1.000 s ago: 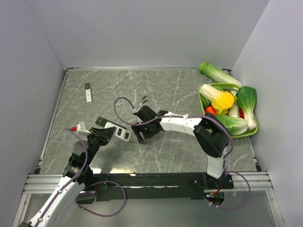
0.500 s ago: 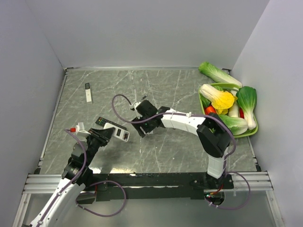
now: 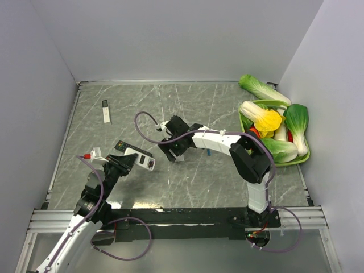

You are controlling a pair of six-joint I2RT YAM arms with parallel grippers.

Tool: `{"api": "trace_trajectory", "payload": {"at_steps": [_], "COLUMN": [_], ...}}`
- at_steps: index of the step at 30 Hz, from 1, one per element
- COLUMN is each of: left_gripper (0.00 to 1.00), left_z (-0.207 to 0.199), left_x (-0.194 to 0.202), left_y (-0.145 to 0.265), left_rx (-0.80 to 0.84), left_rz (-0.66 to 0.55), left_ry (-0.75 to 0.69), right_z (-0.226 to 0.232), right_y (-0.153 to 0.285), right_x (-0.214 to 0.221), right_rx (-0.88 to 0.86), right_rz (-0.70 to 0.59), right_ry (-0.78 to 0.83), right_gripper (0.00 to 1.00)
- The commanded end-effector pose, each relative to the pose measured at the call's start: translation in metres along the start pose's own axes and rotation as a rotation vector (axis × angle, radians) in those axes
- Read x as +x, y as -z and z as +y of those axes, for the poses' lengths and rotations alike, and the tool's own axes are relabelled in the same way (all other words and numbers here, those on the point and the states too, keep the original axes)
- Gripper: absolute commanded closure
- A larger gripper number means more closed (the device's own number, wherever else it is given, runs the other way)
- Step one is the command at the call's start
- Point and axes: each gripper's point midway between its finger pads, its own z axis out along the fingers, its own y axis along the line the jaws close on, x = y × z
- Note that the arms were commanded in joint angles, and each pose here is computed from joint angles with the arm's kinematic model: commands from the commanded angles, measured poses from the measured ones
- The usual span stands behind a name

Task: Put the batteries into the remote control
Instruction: Move the battery cover to the center of the board.

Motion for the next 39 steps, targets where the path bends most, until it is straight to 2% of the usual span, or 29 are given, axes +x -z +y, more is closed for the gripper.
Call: {"api": "trace_trajectory", "payload": {"at_steps": [1,16,21,25,29,32,35,39], "left_gripper": [0.99,0.99,0.99,0.99,0.99,0.99,0.99,0.99], "left_z": [-0.027,-0.028,-0.029,-0.032,-0.034,-0.034,-0.038,-0.036], "left_x": [-0.015,-0.011,-0.011,-0.012,-0.015,-0.018,-0.024,-0.024], "left_y": [0.002,-0.001,-0.001,0.0,0.002,0.004,0.007,0.01], "left_rx": [0.074,0.087,0.093,0.1,0.098,0.088,0.101,0.084], "left_rz": [-0.042,-0.022,-0.02,-0.022,-0.028,-0.039,-0.063,-0.062], "left_ry": [-0.001,0.012,0.018,0.017,0.014,0.001,-0.005,-0.009], "right_z": [0.008,0.031,0.058,0.083,0.087,0.075,0.052,0.042], "right_y": [-0.004,0.018,0.031,0.036,0.041,0.054,0.063,0.066], "right_x": [0.006,0.047,0.051,0.051,0.046,0.039,0.034,0.033], "right_rx": [-0.057,-0.104,-0.159,-0.23,-0.237,-0.188,-0.104,-0.095], "right_rz": [0.002,0.052,0.035,0.024,-0.004,-0.058,-0.061,-0.053], "right_ry": [0.02,-0.087,-0.121,-0.064,0.004,0.108,0.182,0.312], "right_gripper": [0.2,0.19,0.19,0.18,0.17,0.15,0.15,0.13]}}
